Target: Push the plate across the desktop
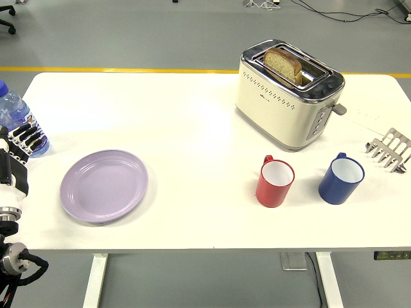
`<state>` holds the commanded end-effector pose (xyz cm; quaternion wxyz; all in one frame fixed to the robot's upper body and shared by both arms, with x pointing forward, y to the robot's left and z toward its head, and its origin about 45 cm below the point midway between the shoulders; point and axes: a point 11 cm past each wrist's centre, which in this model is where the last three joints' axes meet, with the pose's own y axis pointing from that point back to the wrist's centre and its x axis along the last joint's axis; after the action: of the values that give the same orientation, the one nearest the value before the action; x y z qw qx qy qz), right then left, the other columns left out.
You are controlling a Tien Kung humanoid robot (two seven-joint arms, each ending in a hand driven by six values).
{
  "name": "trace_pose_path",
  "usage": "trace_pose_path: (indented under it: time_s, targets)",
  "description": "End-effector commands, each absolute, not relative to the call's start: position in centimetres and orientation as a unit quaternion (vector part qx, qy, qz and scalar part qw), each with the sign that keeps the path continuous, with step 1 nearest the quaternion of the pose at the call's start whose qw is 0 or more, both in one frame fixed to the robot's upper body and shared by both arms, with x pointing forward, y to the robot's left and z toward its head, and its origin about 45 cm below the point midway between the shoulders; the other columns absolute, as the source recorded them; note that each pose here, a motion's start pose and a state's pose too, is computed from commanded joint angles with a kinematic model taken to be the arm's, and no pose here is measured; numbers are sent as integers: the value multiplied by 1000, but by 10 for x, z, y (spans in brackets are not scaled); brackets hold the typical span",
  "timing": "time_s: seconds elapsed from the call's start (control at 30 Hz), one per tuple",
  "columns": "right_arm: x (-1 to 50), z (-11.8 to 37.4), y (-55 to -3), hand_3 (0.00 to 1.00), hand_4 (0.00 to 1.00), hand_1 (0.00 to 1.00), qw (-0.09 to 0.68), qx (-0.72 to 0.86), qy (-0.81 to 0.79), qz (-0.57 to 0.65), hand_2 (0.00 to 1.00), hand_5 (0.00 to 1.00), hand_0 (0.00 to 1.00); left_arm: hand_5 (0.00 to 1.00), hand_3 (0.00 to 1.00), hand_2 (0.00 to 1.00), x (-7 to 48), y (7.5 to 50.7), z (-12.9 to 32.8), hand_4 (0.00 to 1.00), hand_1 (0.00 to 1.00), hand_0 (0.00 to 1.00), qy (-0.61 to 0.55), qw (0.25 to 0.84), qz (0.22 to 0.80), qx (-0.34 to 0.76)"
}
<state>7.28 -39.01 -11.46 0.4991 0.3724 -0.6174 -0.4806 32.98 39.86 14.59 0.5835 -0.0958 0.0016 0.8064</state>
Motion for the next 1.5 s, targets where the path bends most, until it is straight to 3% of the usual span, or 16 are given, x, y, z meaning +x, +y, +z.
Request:
trace_pose_path:
  time_s: [0.3, 1.5]
  targets:
    - [76, -114, -389, 566, 277, 589, 499, 374, -617, -479, 654, 228, 541, 998, 731, 820, 327, 397, 135, 561, 839, 834, -16, 578, 812, -80]
    - [80, -114, -385, 563, 270, 581, 504, 381, -613, -475, 648, 225, 535, 998, 721, 810, 330, 365, 94, 538, 828, 820, 38, 569, 819, -66]
